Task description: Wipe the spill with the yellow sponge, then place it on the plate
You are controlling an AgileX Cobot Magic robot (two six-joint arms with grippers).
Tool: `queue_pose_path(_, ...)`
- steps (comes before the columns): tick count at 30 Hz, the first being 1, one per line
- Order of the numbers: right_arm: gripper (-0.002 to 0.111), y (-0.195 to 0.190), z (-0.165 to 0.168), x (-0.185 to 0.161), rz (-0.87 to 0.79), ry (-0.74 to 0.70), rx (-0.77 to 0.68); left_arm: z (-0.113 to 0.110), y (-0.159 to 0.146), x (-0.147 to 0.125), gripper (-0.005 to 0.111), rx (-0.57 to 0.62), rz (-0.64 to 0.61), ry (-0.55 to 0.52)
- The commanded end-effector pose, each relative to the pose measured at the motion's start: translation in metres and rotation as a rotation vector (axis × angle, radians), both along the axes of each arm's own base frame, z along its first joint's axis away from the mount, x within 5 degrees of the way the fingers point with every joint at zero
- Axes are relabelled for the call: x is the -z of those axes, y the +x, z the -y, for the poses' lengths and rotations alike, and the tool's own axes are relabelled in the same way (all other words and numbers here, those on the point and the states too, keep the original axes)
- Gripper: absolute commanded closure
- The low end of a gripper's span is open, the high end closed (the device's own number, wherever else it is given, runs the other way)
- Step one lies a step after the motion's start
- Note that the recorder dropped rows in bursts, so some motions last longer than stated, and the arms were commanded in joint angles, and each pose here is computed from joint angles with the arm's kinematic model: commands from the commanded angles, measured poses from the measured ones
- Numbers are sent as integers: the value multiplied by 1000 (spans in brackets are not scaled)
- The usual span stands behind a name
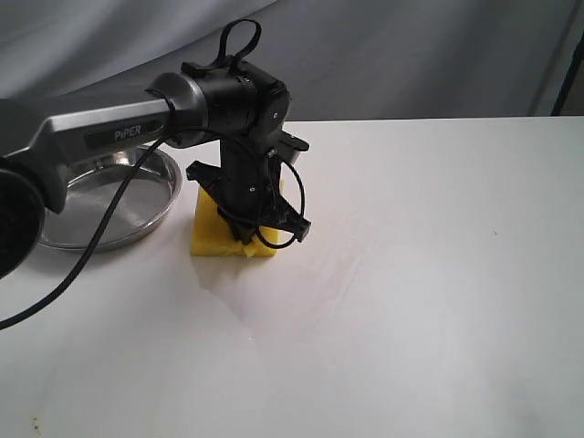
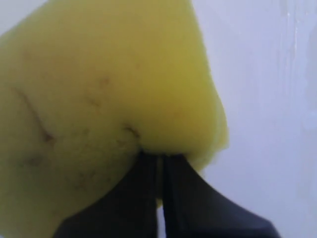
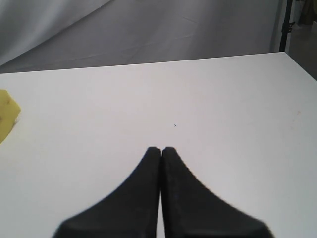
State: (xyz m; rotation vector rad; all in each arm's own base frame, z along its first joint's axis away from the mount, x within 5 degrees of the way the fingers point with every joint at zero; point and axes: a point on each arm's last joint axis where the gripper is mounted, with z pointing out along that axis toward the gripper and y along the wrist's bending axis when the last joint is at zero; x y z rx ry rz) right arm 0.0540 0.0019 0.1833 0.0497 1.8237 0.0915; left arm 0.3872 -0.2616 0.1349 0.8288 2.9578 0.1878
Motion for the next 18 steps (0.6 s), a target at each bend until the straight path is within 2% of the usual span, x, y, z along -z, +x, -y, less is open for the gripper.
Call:
queue_pose_path(1,108,0,0,-1,20,-10,6,-2,-7,12,107,-17,-91,9)
queue_pose_path(9,108,0,0,-1,20,-10,6,-6,-6,-3,107,12,-62,9)
queue_pose_path(13,108,0,0,-1,20,-10,6,-3,-10,-27,107,21,-33,-40)
queue_pose_path(18,108,0,0,-1,20,-10,6,0,-18,-43,107,27,-54,-117)
